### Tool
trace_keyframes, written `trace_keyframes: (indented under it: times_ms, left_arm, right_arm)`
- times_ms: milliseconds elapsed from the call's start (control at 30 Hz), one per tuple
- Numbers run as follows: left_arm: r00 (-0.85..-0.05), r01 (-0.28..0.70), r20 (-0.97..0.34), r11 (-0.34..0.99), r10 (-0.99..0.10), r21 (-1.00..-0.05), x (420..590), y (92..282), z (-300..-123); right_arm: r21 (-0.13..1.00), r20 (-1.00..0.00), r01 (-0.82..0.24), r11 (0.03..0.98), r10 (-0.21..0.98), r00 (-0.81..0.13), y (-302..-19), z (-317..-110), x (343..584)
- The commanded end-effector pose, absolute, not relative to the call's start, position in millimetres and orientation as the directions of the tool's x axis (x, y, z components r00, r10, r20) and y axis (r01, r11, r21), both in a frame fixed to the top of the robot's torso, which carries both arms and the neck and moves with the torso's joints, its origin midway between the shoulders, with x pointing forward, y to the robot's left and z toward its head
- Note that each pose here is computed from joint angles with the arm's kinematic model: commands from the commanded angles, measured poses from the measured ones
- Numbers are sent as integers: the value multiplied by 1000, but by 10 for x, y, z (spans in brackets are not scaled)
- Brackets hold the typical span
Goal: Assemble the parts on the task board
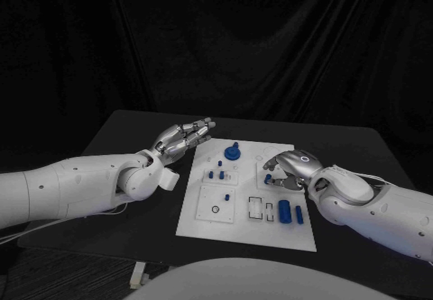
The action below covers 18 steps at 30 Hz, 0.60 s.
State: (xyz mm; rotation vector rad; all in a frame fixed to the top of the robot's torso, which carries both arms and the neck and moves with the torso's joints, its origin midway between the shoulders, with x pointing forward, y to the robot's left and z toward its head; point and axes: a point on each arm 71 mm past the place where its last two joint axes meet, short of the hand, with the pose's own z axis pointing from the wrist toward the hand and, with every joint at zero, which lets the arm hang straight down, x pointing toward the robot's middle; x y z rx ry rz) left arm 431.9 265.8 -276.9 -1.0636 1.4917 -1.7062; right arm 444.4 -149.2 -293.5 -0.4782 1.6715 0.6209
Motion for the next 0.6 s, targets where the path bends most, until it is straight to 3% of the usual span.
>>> trace_keyframes:
  times_ms: [33, 600]
  left_arm:
    - [-482, -35, 179, -186, -858, -982, 4316, 2646, -2755]
    - [-484, -40, 182, -186, -856, -982, 4314, 2648, -2759]
  right_arm:
    - [156, -975, -623, 767, 17, -223, -1468, -2989, 4444]
    - [171, -966, -628, 759, 2, -260, -1409, -3083, 4437]
